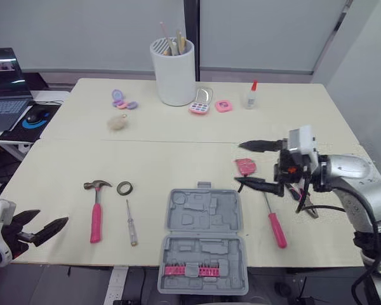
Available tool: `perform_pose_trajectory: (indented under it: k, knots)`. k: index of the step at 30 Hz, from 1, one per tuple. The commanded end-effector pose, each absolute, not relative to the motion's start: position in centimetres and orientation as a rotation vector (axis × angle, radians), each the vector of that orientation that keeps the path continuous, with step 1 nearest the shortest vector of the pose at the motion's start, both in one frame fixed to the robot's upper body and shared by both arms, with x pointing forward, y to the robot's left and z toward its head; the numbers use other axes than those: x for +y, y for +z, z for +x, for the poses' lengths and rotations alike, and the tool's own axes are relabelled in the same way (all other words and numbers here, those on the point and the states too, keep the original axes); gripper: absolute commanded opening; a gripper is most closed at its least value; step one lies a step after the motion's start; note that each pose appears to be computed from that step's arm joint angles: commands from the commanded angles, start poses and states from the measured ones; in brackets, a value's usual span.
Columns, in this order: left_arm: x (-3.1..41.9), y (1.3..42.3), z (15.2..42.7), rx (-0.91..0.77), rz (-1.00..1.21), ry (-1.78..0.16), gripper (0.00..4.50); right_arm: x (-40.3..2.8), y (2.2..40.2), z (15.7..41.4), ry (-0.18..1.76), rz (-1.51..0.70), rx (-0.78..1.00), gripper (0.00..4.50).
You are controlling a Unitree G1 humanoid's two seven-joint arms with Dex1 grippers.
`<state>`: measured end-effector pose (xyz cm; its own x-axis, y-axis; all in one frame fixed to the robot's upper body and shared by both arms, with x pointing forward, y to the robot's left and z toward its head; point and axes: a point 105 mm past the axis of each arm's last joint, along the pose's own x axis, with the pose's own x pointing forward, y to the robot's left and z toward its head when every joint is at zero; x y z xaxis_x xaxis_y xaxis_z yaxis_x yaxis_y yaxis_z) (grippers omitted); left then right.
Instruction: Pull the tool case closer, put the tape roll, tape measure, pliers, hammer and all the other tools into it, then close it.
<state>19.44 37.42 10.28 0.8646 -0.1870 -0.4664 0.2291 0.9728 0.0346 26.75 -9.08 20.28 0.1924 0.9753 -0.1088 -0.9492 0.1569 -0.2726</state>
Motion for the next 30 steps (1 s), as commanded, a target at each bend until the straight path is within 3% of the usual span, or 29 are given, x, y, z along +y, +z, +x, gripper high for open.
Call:
perform_pose_trajectory:
  k: [1,9,13,17,30]
  knots:
    - [36.9,12.2,20.0,0.441,0.118,-0.225,4.5,-7.3,22.3,25.8,1.433,-0.325,-0.193,4.47]
    - [33.8,14.6,24.6,0.414,0.349,-0.44,4.5,-6.1,22.2,26.3,1.41,-0.323,-0.213,4.47]
    - [32.3,12.8,26.2,0.45,0.402,-0.535,3.63,-6.0,21.3,26.6,1.384,-0.349,-0.198,4.5]
    - [31.2,10.6,27.9,0.459,0.455,-0.529,2.31,-6.2,21.2,26.7,1.349,-0.341,-0.198,4.5]
    - [27.7,5.8,31.1,0.461,0.408,-0.463,2.31,-7.0,20.7,27.4,1.276,-0.355,-0.179,4.5]
